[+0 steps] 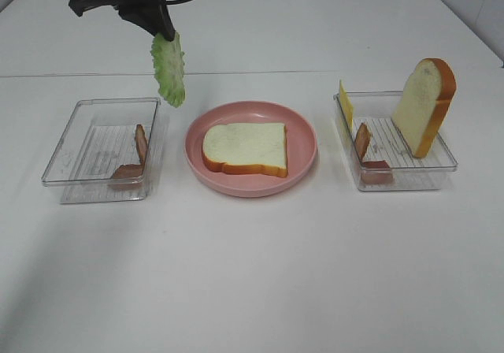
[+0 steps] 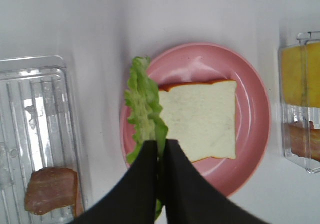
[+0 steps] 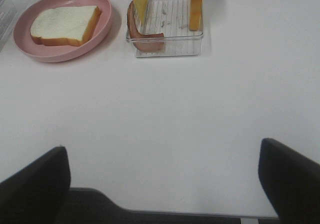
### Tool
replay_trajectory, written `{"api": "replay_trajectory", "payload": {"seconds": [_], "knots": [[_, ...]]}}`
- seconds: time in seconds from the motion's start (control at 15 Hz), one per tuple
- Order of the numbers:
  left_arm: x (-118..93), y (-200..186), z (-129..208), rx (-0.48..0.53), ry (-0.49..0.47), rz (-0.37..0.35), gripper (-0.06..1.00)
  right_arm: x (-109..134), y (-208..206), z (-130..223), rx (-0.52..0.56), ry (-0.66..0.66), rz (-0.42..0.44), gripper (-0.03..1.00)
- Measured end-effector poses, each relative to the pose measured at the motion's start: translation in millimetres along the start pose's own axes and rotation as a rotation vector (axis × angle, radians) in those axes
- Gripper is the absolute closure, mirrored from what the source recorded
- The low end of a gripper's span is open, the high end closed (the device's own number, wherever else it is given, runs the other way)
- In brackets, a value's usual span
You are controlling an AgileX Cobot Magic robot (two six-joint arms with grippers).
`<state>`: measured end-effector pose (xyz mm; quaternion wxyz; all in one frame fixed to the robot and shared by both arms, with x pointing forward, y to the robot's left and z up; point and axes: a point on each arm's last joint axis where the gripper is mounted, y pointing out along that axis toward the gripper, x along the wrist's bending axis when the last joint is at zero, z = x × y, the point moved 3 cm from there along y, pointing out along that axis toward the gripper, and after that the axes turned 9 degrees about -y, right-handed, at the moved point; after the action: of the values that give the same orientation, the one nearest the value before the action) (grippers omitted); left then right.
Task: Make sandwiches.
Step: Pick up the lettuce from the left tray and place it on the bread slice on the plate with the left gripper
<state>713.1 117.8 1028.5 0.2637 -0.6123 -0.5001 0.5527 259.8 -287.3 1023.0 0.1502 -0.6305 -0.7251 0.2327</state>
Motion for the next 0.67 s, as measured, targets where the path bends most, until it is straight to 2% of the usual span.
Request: {"api": "replay_trajectory", "payload": {"seconds": [0.2,0.53,0.67], "knots": [[-22,5,16,0.029,0.043,0.029,0.94,0,0,0,0.0,0.0,0.0,-0.01],[-38,16,29,0.078,0.049,0.072,0.94,0,0,0,0.0,0.0,0.0,-0.01],[-50,37,44,0.142,0.054,0.096,0.94,0,0,0,0.0,0.0,0.0,-0.01]]}}
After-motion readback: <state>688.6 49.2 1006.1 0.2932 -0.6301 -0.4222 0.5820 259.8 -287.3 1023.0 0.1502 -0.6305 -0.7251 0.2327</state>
